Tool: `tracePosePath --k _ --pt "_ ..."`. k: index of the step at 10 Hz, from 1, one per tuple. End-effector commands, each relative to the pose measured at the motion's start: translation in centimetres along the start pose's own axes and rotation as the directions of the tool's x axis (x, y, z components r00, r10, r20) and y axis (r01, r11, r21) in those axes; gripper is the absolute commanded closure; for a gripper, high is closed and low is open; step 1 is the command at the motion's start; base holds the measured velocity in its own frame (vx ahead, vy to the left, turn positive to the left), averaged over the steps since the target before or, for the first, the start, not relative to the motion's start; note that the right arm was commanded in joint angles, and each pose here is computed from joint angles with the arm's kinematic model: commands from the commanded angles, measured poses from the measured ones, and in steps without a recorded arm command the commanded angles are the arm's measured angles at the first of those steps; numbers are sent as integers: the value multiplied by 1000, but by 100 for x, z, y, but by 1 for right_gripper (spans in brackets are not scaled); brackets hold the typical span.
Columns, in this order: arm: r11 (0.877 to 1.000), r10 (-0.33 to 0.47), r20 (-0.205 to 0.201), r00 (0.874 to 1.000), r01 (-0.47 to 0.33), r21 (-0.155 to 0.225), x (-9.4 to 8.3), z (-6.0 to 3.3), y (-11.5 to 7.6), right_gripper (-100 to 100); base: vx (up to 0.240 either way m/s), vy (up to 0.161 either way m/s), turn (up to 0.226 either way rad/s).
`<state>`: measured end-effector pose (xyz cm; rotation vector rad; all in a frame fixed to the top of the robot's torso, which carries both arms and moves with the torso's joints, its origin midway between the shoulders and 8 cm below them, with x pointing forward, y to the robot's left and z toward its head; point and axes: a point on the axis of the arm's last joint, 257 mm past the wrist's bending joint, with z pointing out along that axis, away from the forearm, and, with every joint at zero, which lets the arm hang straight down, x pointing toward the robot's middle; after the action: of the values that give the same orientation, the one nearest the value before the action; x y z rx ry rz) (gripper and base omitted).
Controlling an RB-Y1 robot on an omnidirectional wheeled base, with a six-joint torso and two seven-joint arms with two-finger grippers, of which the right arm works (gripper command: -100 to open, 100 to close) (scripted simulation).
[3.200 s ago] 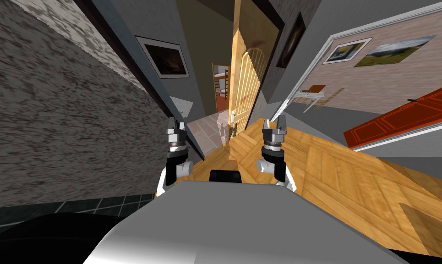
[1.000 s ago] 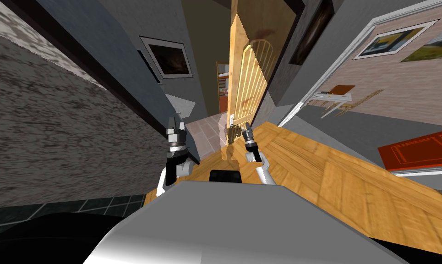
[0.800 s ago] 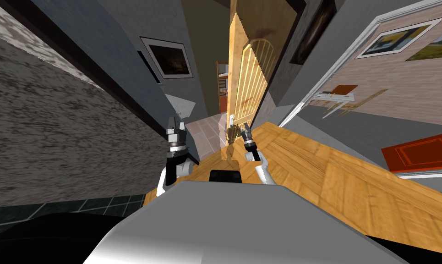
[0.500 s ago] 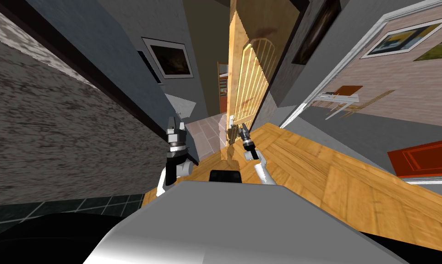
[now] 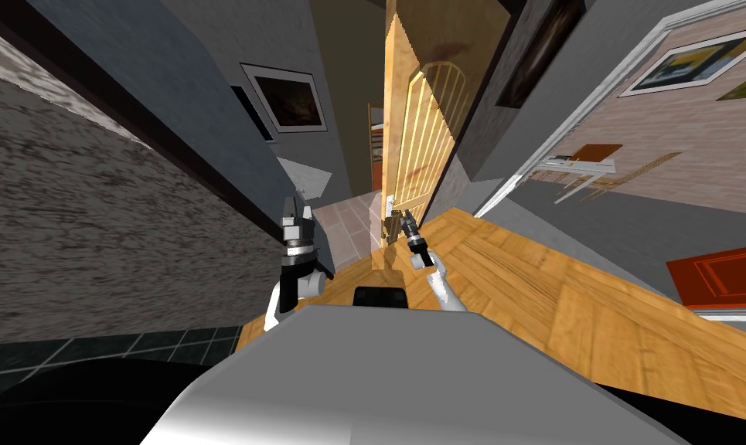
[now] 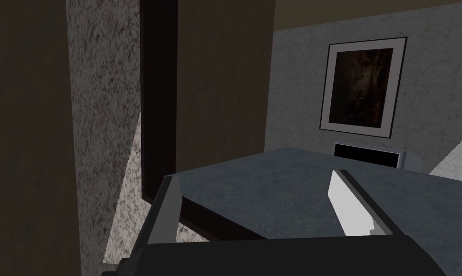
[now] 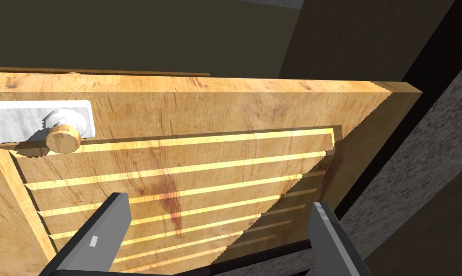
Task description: Push the door open
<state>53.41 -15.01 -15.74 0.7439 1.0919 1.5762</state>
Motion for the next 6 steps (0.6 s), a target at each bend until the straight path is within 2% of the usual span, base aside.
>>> tracePosePath --k 1,2,4,6 --pt "1000 13 -18 1000 -12 21 46 53 -107 -100 69 -74 49" --pt "999 14 -16 1000 -13 32 42 34 -156 -100 54 -72 32" --pt "997 29 -37 999 -27 67 99 85 -320 -100 52 -80 52" --pt "995 37 -45 998 -33 92 121 90 -432 -100 51 -59 27"
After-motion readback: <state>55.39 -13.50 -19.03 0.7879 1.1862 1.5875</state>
